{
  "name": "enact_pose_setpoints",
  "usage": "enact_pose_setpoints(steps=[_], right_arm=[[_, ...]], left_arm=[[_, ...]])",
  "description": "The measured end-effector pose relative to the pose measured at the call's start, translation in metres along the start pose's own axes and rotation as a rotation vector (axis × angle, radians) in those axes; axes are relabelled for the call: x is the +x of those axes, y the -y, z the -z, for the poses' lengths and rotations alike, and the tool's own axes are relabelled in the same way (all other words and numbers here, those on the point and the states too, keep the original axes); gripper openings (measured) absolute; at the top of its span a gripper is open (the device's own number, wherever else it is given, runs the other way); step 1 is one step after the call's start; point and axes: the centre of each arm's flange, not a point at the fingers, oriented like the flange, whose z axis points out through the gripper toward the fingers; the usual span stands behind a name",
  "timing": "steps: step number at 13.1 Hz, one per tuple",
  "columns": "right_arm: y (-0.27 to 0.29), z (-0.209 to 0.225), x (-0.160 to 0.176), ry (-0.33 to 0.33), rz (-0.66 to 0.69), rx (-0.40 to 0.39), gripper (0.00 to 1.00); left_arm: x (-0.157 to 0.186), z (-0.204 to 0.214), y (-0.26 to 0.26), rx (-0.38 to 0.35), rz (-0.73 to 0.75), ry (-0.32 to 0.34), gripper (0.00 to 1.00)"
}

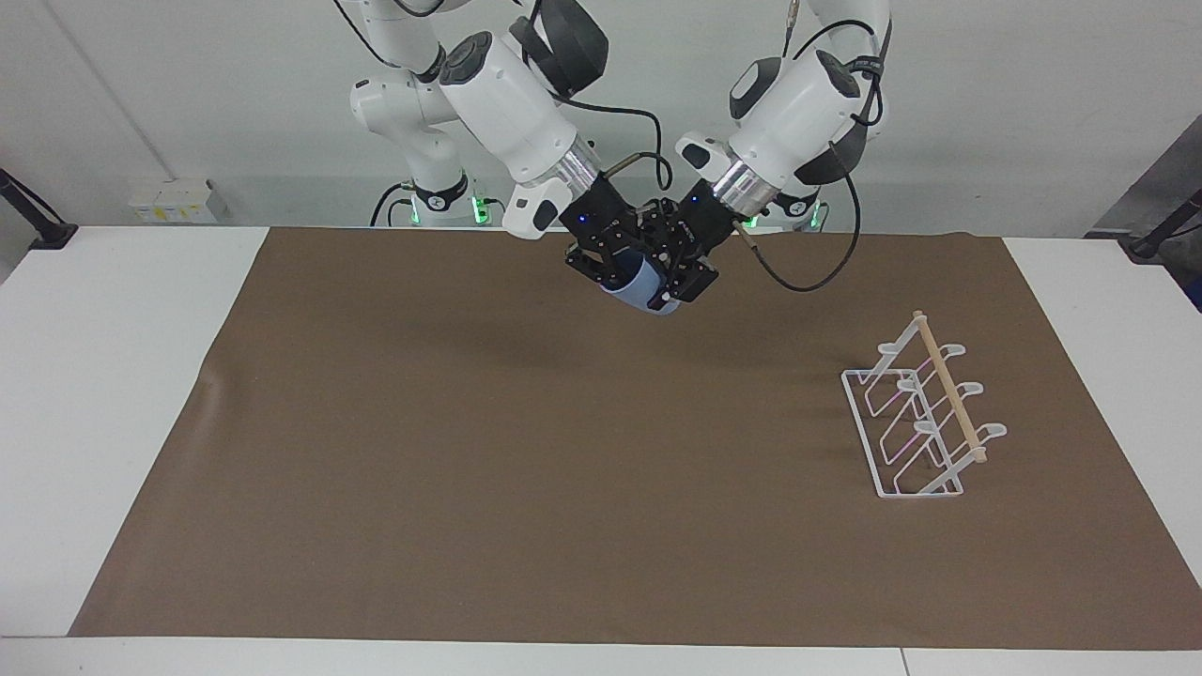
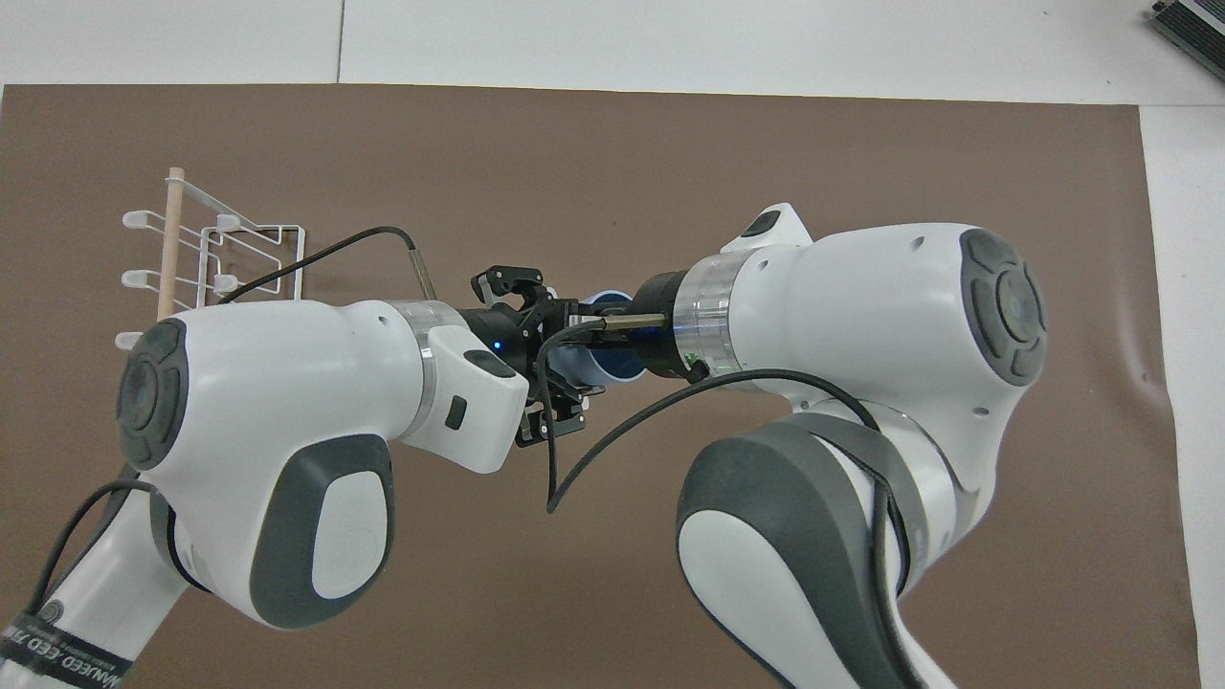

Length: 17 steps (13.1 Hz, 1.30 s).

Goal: Hang cup on cup holder

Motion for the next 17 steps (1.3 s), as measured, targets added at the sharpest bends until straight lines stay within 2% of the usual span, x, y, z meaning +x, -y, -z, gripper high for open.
enact_pose_setpoints(steps=[1,2,5,12,17], right_arm=[[-0.001,-0.001,0.000,0.002,-0.001,-0.001,0.68],[-0.002,-0.002,-0.001,0.004,-0.002,-0.003,0.68],[-0.009,-0.005,0.000,0.008,-0.012,-0.010,0.99],[-0.013,-0.004,0.001,0.007,-0.004,-0.013,1.00],[-0.013,-0.004,0.000,0.006,0.003,-0.015,1.00]], left_arm=[[-0.001,0.000,0.001,-0.003,0.000,0.004,0.82],[-0.002,0.000,0.001,-0.008,-0.002,0.012,0.82],[-0.012,0.004,0.009,-0.014,0.003,0.041,0.82],[-0.058,0.027,0.049,0.055,-0.042,0.223,0.82],[-0.098,0.067,0.082,0.081,-0.085,0.459,0.82]])
